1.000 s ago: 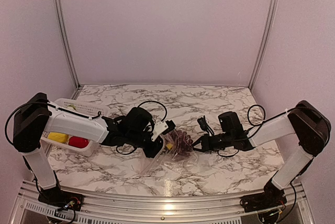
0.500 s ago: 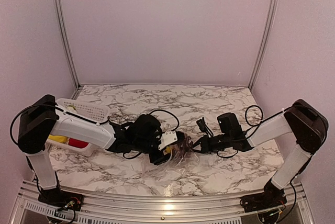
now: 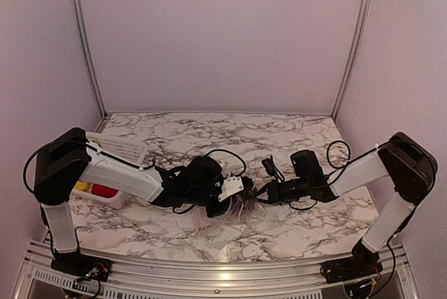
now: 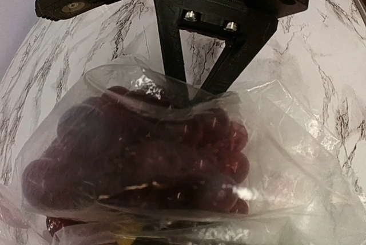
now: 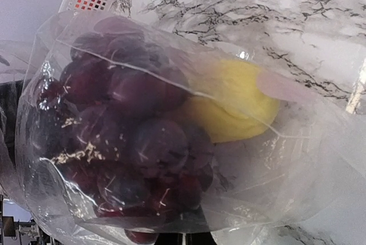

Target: Open the zip-top bag and remove the fake food

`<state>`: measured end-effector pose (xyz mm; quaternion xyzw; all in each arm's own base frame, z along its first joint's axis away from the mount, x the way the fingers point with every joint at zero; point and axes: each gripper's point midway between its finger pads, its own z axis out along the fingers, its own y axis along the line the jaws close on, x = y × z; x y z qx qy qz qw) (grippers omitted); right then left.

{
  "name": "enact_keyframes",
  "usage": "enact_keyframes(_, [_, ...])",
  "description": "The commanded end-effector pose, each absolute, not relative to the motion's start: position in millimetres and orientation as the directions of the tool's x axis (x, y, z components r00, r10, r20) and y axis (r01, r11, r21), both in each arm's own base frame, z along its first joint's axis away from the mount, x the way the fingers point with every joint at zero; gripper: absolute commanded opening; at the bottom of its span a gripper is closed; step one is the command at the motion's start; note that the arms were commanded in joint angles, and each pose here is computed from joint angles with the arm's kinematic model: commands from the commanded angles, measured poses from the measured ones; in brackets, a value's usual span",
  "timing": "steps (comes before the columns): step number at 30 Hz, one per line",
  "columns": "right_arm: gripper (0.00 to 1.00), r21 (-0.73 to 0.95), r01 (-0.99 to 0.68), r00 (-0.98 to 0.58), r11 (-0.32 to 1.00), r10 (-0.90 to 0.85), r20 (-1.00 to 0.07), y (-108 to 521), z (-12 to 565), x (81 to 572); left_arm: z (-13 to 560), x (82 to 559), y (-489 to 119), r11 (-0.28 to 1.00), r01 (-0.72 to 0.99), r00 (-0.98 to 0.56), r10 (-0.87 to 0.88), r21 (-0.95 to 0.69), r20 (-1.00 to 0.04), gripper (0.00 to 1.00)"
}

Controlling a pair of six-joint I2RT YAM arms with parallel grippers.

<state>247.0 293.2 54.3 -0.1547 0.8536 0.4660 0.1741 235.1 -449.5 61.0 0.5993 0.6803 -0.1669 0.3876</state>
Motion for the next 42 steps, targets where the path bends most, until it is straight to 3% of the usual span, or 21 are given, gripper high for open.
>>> enact_keyframes(1, [0.0, 0.75, -0.434, -0.883, 0.5, -0.07, -0.465, 289.5, 65.4, 253.9, 79.4, 236.8, -441.4, 0.25, 0.927, 0.045, 0.667, 0.28, -0.744, 0.17])
enact_keyframes(7, [0.0, 0.743, -0.387, -0.883, 0.546, 0.013, -0.469, 263.2, 66.5, 269.0, 106.8, 236.6, -425.3, 0.307, 0.906, 0.03, 0.642, 0.293, -0.766, 0.0])
enact_keyframes(20, [0.0, 0.722, -0.33, -0.86, 0.608, 0.121, -0.495, 234.2, 71.0, 288.8, 154.7, 244.7, -381.1, 0.468, 0.858, -0.073, 0.517, 0.21, -0.853, 0.0])
enact_keyframes(31, [0.0, 0.707, -0.298, -0.846, 0.641, 0.166, -0.506, 215.2, 70.6, 297.5, 136.3, 247.7, -360.5, 0.491, 0.844, -0.113, 0.556, 0.216, -0.823, 0.0])
enact_keyframes(42, [0.0, 0.708, -0.3, -0.843, 0.639, 0.17, -0.511, 215.0, 72.2, 301.0, 210.4, 242.9, -345.5, 0.567, 0.818, -0.117, 0.337, 0.102, -0.934, 0.0])
